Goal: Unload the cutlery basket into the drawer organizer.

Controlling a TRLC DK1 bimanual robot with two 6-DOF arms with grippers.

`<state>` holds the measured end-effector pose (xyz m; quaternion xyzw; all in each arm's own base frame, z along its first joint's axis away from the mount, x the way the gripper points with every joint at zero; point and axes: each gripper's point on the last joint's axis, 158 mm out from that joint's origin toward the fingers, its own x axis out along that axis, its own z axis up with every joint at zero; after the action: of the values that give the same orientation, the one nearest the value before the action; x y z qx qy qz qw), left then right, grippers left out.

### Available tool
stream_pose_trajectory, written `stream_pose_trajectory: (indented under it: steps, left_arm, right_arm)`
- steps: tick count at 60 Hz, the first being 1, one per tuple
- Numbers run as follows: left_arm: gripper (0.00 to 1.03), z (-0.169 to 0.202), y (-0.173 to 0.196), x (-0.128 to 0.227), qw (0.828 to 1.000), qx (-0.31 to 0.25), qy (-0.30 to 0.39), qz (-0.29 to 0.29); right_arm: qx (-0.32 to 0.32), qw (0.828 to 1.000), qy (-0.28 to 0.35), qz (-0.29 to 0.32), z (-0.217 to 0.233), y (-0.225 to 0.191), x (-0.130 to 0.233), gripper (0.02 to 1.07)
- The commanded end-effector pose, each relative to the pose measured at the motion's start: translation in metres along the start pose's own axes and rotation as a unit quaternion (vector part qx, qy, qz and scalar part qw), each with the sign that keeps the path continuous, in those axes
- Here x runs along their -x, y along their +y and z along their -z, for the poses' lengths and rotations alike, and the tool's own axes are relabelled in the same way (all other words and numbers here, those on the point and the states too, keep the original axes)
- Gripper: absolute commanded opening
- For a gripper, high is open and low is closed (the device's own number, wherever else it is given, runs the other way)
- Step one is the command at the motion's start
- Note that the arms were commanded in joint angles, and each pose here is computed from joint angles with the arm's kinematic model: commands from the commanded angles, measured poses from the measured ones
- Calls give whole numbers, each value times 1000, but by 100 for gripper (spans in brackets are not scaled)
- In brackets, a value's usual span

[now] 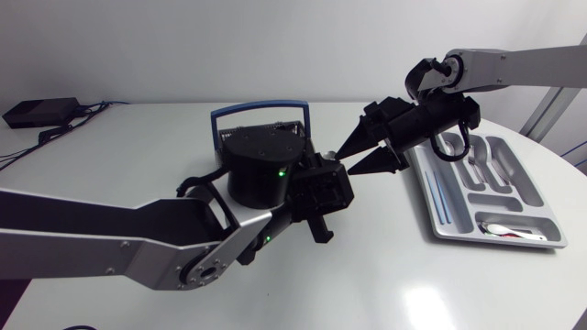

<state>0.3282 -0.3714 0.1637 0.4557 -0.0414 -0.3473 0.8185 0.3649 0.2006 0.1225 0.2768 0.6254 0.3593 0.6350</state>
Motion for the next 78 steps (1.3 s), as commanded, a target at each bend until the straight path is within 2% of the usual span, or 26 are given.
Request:
stream_pose_trajectory:
  steps: [1, 21, 26, 41, 45, 68, 75, 78]
  left_arm:
    - [4, 7, -13, -1, 1000, -19, 6, 4]
    - [4, 5, -25, -2, 999, -39, 2, -3]
    - [4, 6, -30, -5, 998, -54, 6, -11]
    - [4, 9, -42, -14, 994, -104, 13, -38]
    - [4, 10, -42, -15, 993, -108, 12, -41]
    - [4, 9, -44, -16, 992, -116, 10, -47]
    - [4, 9, -45, -16, 992, -116, 9, -46]
    - [4, 7, -46, -15, 992, -117, 7, -46]
  right_arm:
    - [-14, 1000, -2, -4, -8, 2, -2, 65]
    - [-22, 1000, 7, -5, -9, 2, -13, 65]
    - [-26, 1000, 6, -5, -10, 2, -13, 61]
    - [-33, 999, 6, -5, -9, -1, -13, 60]
    - [-35, 999, 6, -3, -9, -3, -15, 55]
    - [-40, 999, 21, 3, -6, -8, -27, 52]
    - [-37, 999, 23, 3, -6, -5, -30, 46]
    - [-36, 999, 22, 2, -6, -4, -31, 40]
